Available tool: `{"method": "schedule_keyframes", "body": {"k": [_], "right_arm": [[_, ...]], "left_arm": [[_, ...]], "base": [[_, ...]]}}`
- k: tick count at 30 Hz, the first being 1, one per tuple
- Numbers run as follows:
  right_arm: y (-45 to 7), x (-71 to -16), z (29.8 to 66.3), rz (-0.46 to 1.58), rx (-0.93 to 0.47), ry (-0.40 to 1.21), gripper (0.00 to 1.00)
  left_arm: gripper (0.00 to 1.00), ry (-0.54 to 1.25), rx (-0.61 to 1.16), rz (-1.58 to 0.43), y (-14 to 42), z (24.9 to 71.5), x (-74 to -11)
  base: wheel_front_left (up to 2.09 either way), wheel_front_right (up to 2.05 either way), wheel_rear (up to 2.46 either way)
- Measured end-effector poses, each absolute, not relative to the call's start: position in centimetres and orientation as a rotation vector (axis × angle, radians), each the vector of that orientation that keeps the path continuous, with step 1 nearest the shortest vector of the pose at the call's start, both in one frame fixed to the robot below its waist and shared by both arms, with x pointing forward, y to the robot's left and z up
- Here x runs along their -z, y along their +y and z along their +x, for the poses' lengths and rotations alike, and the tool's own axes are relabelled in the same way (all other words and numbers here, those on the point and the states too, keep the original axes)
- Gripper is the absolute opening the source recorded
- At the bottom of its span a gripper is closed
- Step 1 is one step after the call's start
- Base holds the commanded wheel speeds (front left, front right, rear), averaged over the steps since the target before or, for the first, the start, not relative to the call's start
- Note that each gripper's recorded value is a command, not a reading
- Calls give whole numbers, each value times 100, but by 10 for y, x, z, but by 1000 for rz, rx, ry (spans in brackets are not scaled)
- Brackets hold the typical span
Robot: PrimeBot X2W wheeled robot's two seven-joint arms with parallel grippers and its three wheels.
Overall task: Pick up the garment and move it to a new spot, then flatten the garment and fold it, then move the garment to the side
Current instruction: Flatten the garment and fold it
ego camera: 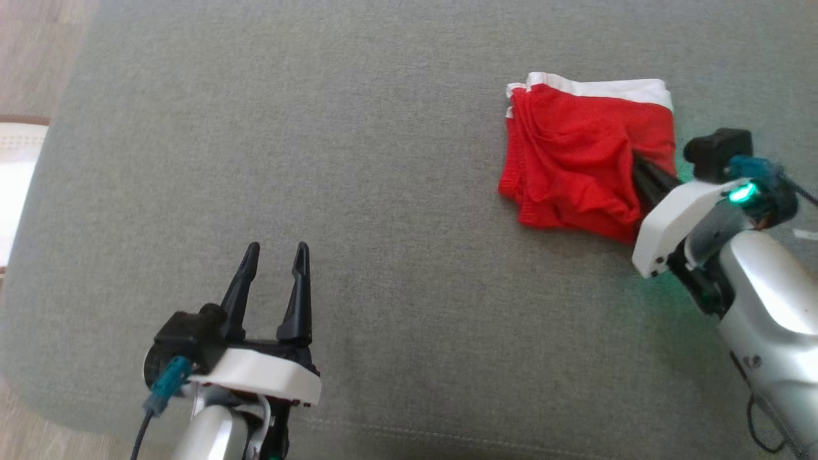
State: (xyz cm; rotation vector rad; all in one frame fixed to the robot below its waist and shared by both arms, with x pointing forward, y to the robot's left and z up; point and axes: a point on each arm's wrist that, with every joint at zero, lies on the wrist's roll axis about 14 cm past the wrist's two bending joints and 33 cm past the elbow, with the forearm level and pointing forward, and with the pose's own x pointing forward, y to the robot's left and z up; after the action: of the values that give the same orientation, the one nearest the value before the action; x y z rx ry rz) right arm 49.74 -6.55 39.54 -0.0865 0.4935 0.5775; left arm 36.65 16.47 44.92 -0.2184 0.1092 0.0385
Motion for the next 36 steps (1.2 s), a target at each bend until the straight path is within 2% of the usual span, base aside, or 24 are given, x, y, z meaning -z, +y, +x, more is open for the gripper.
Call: {"method": "schedule_keyframes", "body": {"k": [12,22,31,36], "right_arm": [[-20,-395,445,-76,-799,528,0],[8,-391,419,-107,-887,508,0],[21,-395,383,-57,-904,474,0],[2,-431,401,37,-789,325,2]], "left_arm": [[100,101,-4,-226,154,371,-452],[100,80,-12,-239,152,365,-460],[100,64,-36,-242,159,348,-466],[100,42,-30,-226,159,340,-472]], "base": [[0,0,0],[0,0,0],[0,0,0],[0,0,0]]}}
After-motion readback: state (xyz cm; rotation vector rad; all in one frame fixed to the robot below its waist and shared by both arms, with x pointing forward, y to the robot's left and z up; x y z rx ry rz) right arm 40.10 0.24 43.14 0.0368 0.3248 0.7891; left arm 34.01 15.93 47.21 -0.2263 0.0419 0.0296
